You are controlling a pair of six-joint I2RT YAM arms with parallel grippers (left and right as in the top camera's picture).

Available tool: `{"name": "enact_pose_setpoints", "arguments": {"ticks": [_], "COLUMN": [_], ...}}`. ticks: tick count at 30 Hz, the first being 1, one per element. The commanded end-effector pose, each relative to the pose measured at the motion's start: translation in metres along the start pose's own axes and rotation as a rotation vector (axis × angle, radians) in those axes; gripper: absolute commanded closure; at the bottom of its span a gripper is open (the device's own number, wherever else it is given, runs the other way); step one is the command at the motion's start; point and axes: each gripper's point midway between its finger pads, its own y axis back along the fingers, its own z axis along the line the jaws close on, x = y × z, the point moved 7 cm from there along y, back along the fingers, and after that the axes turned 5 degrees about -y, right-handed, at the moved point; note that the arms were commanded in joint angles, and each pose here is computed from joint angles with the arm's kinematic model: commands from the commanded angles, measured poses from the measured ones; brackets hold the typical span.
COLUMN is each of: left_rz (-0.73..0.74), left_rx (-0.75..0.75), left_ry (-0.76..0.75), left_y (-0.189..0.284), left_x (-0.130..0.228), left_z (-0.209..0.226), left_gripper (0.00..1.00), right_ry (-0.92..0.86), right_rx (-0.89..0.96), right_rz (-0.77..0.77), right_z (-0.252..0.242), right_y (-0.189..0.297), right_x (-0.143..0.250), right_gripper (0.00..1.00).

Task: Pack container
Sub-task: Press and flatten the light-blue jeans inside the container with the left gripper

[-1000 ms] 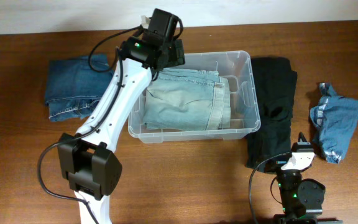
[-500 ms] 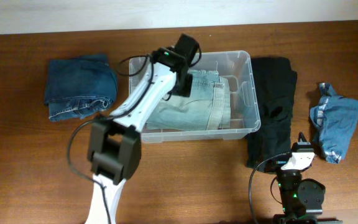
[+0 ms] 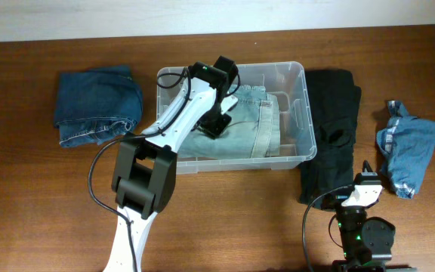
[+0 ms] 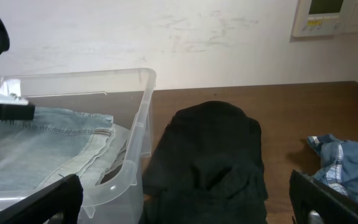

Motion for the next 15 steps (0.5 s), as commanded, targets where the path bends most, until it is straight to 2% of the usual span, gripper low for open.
{"name": "enact_pose_setpoints", "arguments": {"ticks": [1, 5, 9, 12, 15], "left_rz": [0.037, 0.119, 0.11, 0.03, -0.103], "left_rx": [0.081, 0.112, 0.106, 0.071, -0.04], "left_ry": [-0.137, -0.203, -0.203, -0.184, -0.141], "left_y": [0.003, 0.005, 0.009, 0.024, 0.055], "left_x": [0.01, 0.025, 0.023, 0.009, -0.013], "left_z": [-0.008, -0.012, -0.011, -0.006, 0.007], "left_gripper": [0.62, 0.73, 0.75, 0.75, 0.75], "right_ry": [0.007, 0.007, 0.007, 0.007, 0.007], "right_rx": [-0.006, -0.006, -0.006, -0.006, -0.006], "right_rz": [0.003, 0.003, 0.003, 0.003, 0.003], "right_z": [0.001, 0.001, 0.001, 0.001, 0.001], "right_y": [0.0, 0.0, 0.0, 0.0, 0.0], "right_x": [0.002, 0.002, 0.002, 0.002, 0.002], "right_gripper": [0.02, 0.02, 0.02, 0.02, 0.02]}}
